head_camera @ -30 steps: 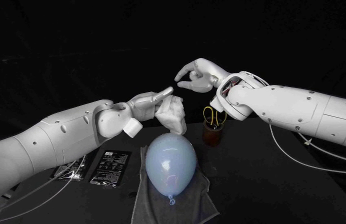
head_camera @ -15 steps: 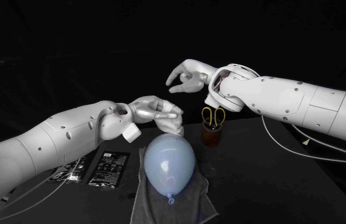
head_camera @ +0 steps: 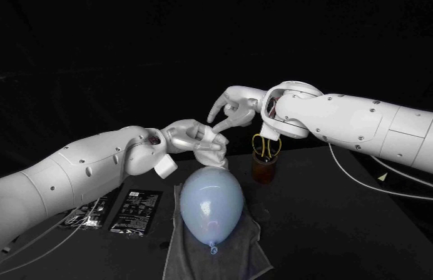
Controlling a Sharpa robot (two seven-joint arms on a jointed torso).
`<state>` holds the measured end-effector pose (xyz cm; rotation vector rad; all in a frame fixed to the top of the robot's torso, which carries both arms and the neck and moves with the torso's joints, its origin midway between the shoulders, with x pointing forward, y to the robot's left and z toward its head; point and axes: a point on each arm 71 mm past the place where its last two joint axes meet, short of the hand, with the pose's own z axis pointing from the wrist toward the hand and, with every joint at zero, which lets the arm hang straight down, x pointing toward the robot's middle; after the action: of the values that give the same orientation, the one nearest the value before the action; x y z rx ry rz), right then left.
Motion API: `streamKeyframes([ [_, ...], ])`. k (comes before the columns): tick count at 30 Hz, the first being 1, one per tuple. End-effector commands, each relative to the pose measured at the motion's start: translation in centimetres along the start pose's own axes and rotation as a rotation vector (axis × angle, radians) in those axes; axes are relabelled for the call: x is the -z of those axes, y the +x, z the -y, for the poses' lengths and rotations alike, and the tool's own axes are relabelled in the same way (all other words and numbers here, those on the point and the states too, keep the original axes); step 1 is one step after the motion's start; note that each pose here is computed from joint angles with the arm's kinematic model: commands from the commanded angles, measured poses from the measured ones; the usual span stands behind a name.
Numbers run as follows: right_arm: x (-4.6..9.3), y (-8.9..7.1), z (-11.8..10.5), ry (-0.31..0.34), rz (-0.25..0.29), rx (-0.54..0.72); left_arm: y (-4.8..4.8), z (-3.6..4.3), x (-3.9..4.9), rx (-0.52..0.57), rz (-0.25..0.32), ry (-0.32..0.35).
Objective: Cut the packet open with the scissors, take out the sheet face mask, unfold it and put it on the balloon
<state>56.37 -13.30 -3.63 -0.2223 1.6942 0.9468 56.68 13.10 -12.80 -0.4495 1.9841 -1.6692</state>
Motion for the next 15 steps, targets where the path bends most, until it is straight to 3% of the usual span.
streamKeyframes([
  [1,-0.11,0.34,0.0,0.021,-0.05,-0.01,0.14,0.27,-0.15,-0.026,0.005,0.02],
  [7,-0.3,0.23,-0.09,0.019,-0.024,-0.016,0.46,0.31,-0.24,-0.037,-0.013,0.016],
  [15,-0.53,0.71,-0.2,0.022,-0.044,-0.021,0.65,0.34,-0.3,-0.042,-0.02,0.014],
])
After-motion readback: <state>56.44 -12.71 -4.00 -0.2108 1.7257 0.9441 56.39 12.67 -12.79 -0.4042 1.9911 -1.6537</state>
